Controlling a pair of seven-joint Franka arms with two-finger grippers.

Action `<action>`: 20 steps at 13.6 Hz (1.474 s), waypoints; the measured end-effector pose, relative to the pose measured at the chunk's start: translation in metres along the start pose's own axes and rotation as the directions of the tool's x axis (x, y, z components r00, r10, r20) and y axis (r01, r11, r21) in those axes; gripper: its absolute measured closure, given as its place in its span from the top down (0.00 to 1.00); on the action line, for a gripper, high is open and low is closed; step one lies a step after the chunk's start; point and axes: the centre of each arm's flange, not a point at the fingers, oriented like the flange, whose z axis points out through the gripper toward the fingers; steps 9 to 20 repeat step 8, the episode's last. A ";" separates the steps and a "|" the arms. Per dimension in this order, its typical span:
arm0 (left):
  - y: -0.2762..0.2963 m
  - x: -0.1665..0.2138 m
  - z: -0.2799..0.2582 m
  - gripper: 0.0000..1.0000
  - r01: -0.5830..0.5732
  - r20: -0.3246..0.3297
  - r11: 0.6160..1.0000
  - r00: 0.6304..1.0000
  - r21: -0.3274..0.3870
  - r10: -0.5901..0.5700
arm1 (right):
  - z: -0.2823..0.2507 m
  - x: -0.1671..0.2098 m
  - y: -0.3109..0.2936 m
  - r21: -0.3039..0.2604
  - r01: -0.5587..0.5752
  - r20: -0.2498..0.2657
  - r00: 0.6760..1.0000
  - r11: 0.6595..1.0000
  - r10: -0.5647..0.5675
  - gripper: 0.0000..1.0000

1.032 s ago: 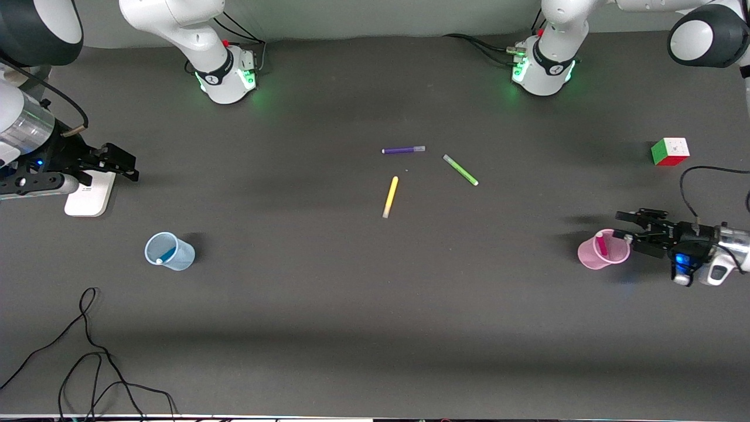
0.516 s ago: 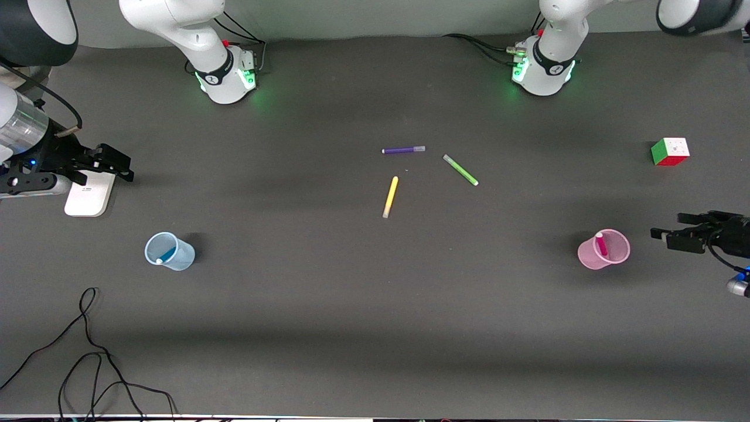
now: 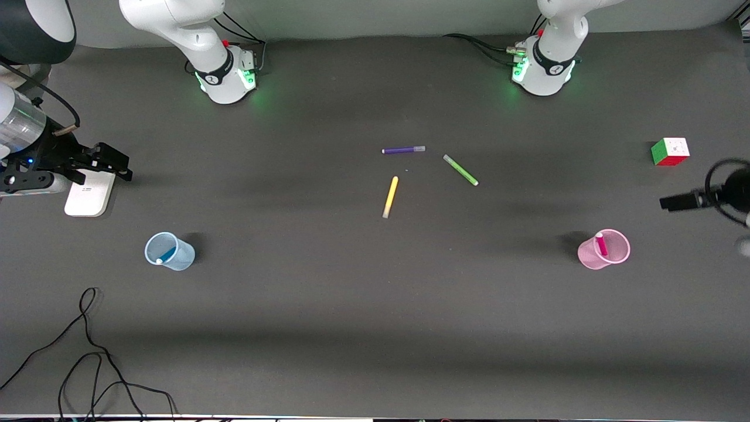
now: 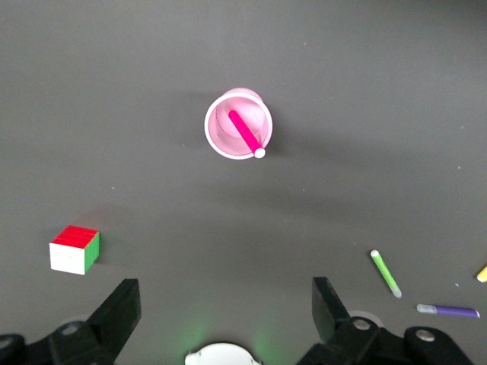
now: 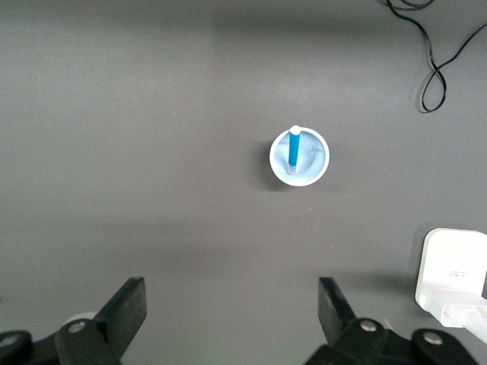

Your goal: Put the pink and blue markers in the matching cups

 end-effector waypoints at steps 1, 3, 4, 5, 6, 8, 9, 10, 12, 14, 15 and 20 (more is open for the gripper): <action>0.006 -0.019 -0.008 1.00 -0.006 -0.055 1.000 0.998 0.012 0.007 | 0.000 0.000 0.000 0.000 -0.002 0.001 1.000 1.000 0.002 1.00; 0.021 -0.056 -0.004 1.00 -0.023 -0.153 0.999 0.988 0.037 0.028 | 0.003 -0.002 0.001 -0.001 -0.008 0.037 0.999 1.000 0.008 1.00; 0.026 -0.071 0.002 1.00 -0.029 -0.179 0.998 0.983 0.048 0.037 | 0.005 -0.002 0.002 -0.001 -0.012 0.049 0.999 1.000 0.013 1.00; 0.027 -0.081 0.007 1.00 -0.030 -0.193 0.998 0.980 0.055 0.040 | 0.007 -0.002 0.003 -0.002 -0.016 0.056 0.998 1.000 0.016 1.00; 0.027 -0.086 0.009 1.00 -0.030 -0.200 0.998 0.979 0.058 0.041 | 0.008 -0.001 0.005 -0.002 -0.019 0.059 0.998 1.000 0.019 1.00; 0.025 -0.086 0.009 1.00 -0.029 -0.206 0.998 0.978 0.058 0.041 | 0.010 0.000 0.006 -0.003 -0.021 0.061 0.998 1.000 0.021 1.00; 0.025 -0.086 0.009 1.00 -0.029 -0.206 0.998 0.978 0.058 0.041 | 0.010 0.000 0.006 -0.003 -0.021 0.061 0.998 1.000 0.021 1.00; 0.025 -0.086 0.009 1.00 -0.029 -0.206 0.998 0.978 0.058 0.041 | 0.010 0.000 0.006 -0.003 -0.021 0.061 0.998 1.000 0.021 1.00; 0.025 -0.086 0.009 1.00 -0.029 -0.206 0.998 0.978 0.058 0.041 | 0.010 0.000 0.006 -0.003 -0.021 0.061 0.998 1.000 0.021 1.00; 0.025 -0.086 0.009 1.00 -0.029 -0.206 0.998 0.978 0.058 0.041 | 0.010 0.000 0.006 -0.003 -0.021 0.061 0.998 1.000 0.021 1.00; 0.025 -0.086 0.009 1.00 -0.029 -0.206 0.998 0.978 0.058 0.041 | 0.010 0.000 0.006 -0.003 -0.021 0.061 0.998 1.000 0.021 1.00; 0.025 -0.086 0.009 1.00 -0.029 -0.206 0.998 0.978 0.058 0.041 | 0.010 0.000 0.006 -0.003 -0.021 0.061 0.998 1.000 0.021 1.00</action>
